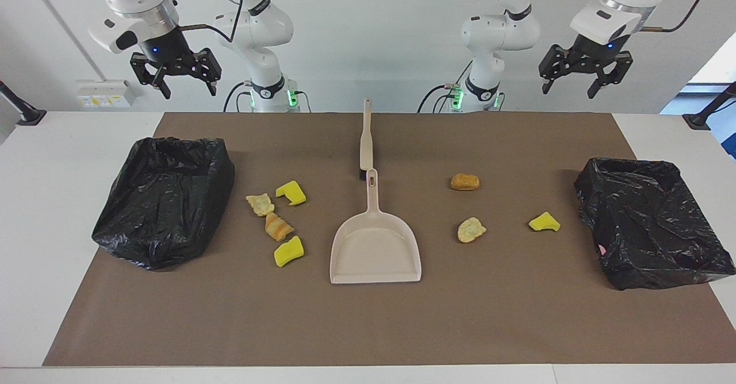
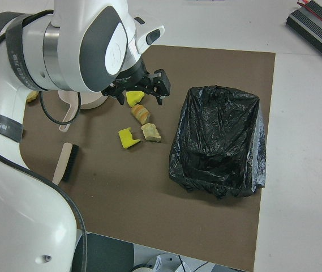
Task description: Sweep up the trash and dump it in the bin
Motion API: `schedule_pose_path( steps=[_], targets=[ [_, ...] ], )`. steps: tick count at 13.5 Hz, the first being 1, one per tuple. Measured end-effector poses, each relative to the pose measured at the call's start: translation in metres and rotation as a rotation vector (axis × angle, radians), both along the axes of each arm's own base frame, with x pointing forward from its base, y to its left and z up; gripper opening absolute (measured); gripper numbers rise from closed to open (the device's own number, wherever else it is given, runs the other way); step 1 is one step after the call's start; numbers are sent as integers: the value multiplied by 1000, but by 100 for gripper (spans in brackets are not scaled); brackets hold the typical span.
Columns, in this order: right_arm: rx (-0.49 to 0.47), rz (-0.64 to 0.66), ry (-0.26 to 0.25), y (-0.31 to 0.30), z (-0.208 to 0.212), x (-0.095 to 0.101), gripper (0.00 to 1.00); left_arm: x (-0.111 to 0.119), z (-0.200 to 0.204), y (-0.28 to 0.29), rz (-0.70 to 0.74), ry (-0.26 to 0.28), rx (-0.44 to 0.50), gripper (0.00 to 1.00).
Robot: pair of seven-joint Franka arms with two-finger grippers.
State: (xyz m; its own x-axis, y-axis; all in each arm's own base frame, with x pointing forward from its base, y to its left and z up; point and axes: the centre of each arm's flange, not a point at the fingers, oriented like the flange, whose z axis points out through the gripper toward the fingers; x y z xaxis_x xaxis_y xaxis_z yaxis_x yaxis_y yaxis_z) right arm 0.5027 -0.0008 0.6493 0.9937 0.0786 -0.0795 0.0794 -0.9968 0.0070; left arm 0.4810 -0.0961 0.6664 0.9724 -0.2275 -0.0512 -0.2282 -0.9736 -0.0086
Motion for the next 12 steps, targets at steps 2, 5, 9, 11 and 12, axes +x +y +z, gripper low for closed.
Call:
schedule_pose_path(
  steps=[2, 5, 9, 11, 12],
  targets=[
    [-6, -23, -8, 11, -14, 13, 100, -20, -18, -33, -22, 18, -12, 100],
    [-14, -18, -1, 27, -40, 40, 100, -49, -48, -78, -49, 35, -28, 100],
    [-29, -51, 15, 47, -82, 77, 100, -87, -100, -145, -34, 67, -17, 100],
    [-27, -99, 34, 72, -107, 91, 100, -106, -128, -179, -17, 65, -19, 100],
    [-16, -131, 46, 85, -119, 98, 100, -116, -139, -193, -13, 71, -18, 100]
  ],
)
